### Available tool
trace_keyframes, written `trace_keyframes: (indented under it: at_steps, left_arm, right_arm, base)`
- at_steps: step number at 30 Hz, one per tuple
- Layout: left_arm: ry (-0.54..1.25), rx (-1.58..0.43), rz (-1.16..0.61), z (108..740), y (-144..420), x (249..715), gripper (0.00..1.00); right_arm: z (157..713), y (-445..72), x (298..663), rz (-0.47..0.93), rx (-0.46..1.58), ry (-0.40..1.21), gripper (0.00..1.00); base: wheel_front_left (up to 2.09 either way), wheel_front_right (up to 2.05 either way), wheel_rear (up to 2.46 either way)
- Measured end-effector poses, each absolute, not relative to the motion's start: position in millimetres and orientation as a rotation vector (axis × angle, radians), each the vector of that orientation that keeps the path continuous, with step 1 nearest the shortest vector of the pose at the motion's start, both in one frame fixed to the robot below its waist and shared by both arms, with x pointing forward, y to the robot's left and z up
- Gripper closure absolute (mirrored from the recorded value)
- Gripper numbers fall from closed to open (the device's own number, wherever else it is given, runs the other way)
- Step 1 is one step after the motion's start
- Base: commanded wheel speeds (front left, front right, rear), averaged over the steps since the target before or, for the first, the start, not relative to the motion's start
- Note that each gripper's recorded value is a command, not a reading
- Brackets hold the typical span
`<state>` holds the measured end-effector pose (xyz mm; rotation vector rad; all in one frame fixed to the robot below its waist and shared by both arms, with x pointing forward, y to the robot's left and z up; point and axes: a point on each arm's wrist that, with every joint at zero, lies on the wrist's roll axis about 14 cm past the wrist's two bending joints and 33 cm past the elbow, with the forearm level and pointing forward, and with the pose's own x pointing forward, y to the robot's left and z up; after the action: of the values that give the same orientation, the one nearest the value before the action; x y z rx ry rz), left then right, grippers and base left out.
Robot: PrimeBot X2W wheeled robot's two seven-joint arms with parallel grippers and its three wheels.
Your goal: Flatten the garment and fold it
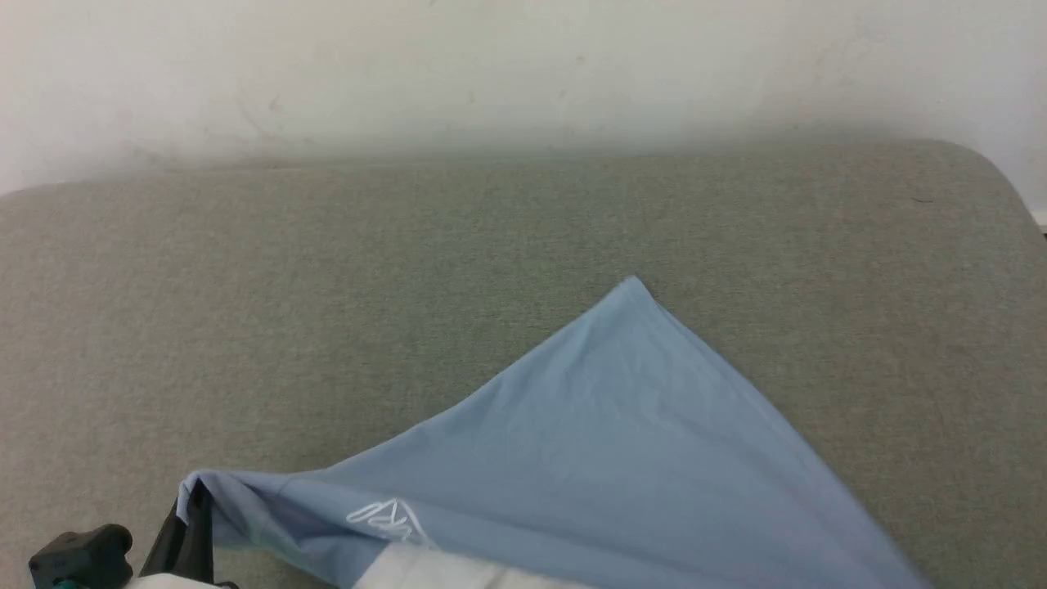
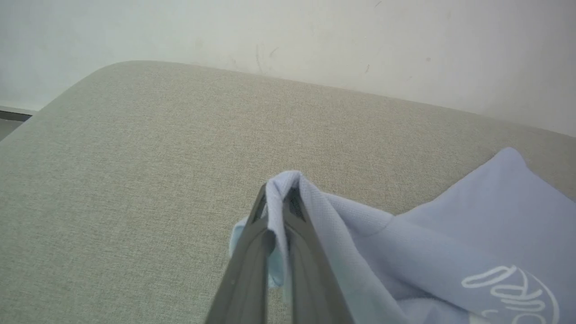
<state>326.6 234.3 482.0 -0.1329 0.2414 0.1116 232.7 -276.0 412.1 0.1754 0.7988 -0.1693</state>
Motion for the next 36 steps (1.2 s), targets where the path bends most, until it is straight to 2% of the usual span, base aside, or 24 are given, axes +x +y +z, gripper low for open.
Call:
trace_keyframes:
  at_steps: [1,2,3,4,5,8,14,18,22,25,30,36]
  left_arm:
    - [0.244,-0.132,0.106,481.5,232.8,328.0,1.00]
    - [0.246,-0.131,0.101,480.7,231.6,329.2,1.00]
    - [0.249,-0.129,0.098,479.7,230.8,330.2,1.00]
    - [0.256,-0.128,0.097,477.7,230.5,330.6,1.00]
    - [0.262,-0.126,0.097,475.8,230.5,331.2,1.00]
    - [0.280,-0.125,0.099,470.0,230.4,331.9,1.00]
    - [0.271,-0.134,0.107,469.4,230.6,336.6,1.00]
    - [0.242,-0.157,0.111,473.3,227.4,345.0,1.00]
    - [0.227,-0.180,0.083,474.0,218.8,356.5,1.00]
    - [0.213,-0.198,0.074,474.1,214.7,364.2,1.00]
    - [0.216,-0.208,0.076,467.5,215.5,369.7,1.00]
    - [0.215,-0.202,0.092,462.4,224.3,377.2,1.00]
  right_arm:
    - [401.9,-270.6,217.1,-0.186,0.221,0.856,1.00]
    - [391.3,-262.9,201.6,-0.188,0.254,0.924,0.91]
    - [385.7,-258.5,191.7,-0.190,0.270,0.961,0.71]
    - [385.1,-257.4,190.6,-0.196,0.281,0.958,0.41]
    - [388.0,-258.3,195.9,-0.199,0.279,0.929,0.00]
    - [405.2,-263.0,227.9,-0.199,0.256,0.784,0.00]
    - [468.8,-270.7,320.0,-0.168,0.187,0.373,0.00]
    - [480.2,-247.2,371.2,-0.059,0.172,0.310,0.00]
    - [476.7,-209.6,421.6,0.085,0.150,0.357,0.00]
    - [455.9,-177.4,446.7,0.194,0.132,0.492,0.00]
    - [424.5,-134.9,469.0,0.338,0.080,0.737,0.00]
    - [402.6,-96.7,484.1,0.456,-0.001,0.883,0.00]
  base:
    - [0.00,0.00,0.00]
    - [0.00,0.00,0.00]
    - [0.00,0.00,0.00]
    - [0.00,0.00,0.00]
    - [0.00,0.00,0.00]
    - [0.00,0.00,0.00]
    - [0.00,0.00,0.00]
    - [0.00,0.00,0.00]
    - [0.00,0.00,0.00]
    - [0.00,0.00,0.00]
    - [0.00,0.00,0.00]
    - [0.00,0.00,0.00]
